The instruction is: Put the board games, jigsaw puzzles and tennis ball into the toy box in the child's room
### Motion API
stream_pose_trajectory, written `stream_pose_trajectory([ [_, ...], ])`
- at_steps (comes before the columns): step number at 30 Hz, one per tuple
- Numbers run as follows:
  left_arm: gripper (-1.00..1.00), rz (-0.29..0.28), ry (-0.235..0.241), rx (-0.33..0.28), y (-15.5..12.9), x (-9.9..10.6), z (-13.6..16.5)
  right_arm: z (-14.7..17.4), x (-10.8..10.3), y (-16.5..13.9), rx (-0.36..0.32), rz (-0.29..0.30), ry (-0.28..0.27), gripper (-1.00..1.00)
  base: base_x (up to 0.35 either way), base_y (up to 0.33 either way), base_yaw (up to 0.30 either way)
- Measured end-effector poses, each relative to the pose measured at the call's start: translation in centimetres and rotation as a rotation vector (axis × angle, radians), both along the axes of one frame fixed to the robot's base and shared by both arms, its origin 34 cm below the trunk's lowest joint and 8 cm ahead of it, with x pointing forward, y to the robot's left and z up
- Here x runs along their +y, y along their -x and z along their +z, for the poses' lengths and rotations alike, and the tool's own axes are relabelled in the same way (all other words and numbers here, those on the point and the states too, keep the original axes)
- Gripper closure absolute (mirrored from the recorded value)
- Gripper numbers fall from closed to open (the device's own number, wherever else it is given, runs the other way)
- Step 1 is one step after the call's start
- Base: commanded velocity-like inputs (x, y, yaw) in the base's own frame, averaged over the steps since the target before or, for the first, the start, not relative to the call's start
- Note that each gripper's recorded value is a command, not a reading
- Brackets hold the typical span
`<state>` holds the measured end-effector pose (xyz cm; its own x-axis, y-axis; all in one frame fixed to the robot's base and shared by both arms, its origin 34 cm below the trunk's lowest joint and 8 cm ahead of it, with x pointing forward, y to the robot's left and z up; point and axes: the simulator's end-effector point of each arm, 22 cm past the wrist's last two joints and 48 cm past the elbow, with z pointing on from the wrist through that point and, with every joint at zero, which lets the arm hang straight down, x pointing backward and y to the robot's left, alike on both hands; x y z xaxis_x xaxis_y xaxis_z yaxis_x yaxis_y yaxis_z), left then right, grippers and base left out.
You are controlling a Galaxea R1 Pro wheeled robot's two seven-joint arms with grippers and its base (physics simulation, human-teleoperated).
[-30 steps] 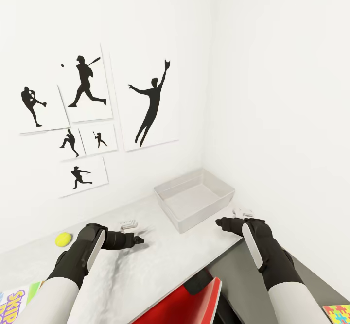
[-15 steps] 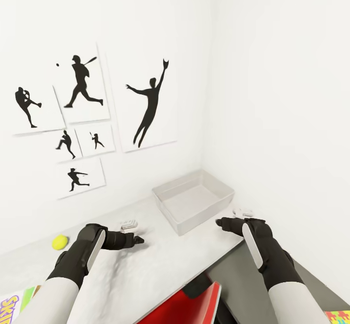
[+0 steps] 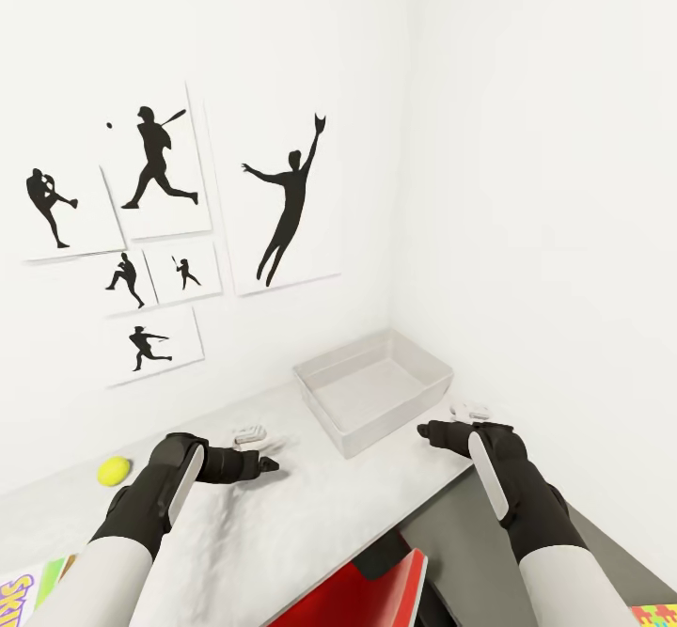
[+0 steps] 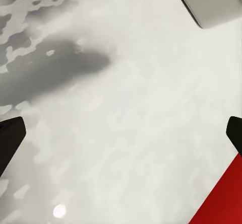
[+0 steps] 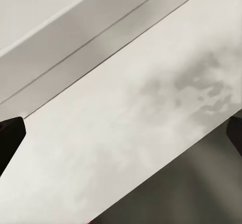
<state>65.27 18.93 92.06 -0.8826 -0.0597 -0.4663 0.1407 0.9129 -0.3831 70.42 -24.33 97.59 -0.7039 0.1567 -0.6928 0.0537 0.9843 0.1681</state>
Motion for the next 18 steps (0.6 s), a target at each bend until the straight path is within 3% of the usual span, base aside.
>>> stream_pose_trajectory([
  [18,-1.00,0.000,0.001,-0.001,-0.01,-0.05,0.02,-0.05,0.06,0.03,0.001,0.001,0.000,-1.00,0.029,-0.018,0.000],
])
